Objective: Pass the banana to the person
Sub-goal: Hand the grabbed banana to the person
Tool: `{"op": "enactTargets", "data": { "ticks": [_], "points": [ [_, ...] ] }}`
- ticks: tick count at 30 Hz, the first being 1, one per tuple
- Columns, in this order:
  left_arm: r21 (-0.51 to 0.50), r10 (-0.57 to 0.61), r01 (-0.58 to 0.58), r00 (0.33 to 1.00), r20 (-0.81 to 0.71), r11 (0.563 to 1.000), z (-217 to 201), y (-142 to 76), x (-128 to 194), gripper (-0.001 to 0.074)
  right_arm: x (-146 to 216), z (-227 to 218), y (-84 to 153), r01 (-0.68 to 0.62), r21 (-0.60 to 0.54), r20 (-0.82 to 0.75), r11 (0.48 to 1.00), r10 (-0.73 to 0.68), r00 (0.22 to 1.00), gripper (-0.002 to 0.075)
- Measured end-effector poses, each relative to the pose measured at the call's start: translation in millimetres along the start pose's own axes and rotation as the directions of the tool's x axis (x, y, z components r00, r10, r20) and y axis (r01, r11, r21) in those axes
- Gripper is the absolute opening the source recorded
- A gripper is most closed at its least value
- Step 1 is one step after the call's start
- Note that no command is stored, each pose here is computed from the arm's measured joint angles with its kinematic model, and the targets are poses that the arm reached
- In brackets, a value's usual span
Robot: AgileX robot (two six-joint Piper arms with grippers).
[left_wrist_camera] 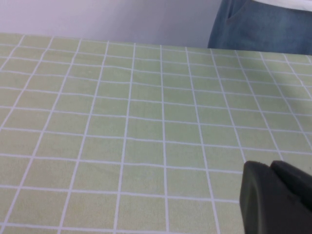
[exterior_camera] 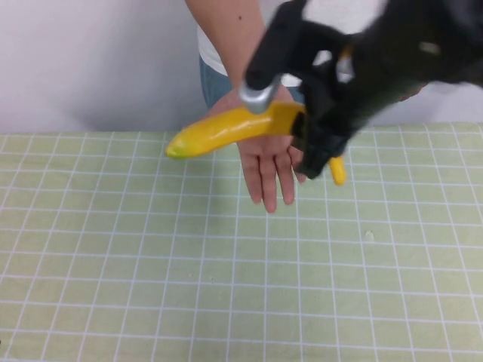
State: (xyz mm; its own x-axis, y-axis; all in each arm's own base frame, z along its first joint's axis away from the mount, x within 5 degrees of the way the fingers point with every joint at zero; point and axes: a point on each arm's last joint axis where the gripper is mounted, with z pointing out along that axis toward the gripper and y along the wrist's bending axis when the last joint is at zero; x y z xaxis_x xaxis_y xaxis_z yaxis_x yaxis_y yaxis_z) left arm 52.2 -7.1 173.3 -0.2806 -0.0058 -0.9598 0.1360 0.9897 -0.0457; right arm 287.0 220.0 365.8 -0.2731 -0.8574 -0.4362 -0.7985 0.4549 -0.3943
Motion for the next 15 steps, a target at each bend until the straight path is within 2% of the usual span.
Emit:
{"op": "enactTargets", "data": {
  "ticks": [6,12,15],
  "points": [
    [0.0,0.0,0.0,1.0,0.0,1.0,0.0,0.0,0.0,-0.0004,-12.0,54.2,-20.2,0.051,-0.033,-0.124,0.998,-0.055,0.991,0.0258],
    [0.0,0.0,0.0,1.0,0.0,1.0,0.0,0.0,0.0,-0.0004,-11.0,88.8,-25.2,0.053,-0.009,-0.184,0.999,-0.054,0.981,0.0258],
    [0.0,0.0,0.0,1.0,0.0,1.0,0.0,0.0,0.0,-0.0004,-12.5,89.7,-26.8,0.029,0.013,-0.17,0.999,-0.026,0.985,0.0327]
  ]
}}
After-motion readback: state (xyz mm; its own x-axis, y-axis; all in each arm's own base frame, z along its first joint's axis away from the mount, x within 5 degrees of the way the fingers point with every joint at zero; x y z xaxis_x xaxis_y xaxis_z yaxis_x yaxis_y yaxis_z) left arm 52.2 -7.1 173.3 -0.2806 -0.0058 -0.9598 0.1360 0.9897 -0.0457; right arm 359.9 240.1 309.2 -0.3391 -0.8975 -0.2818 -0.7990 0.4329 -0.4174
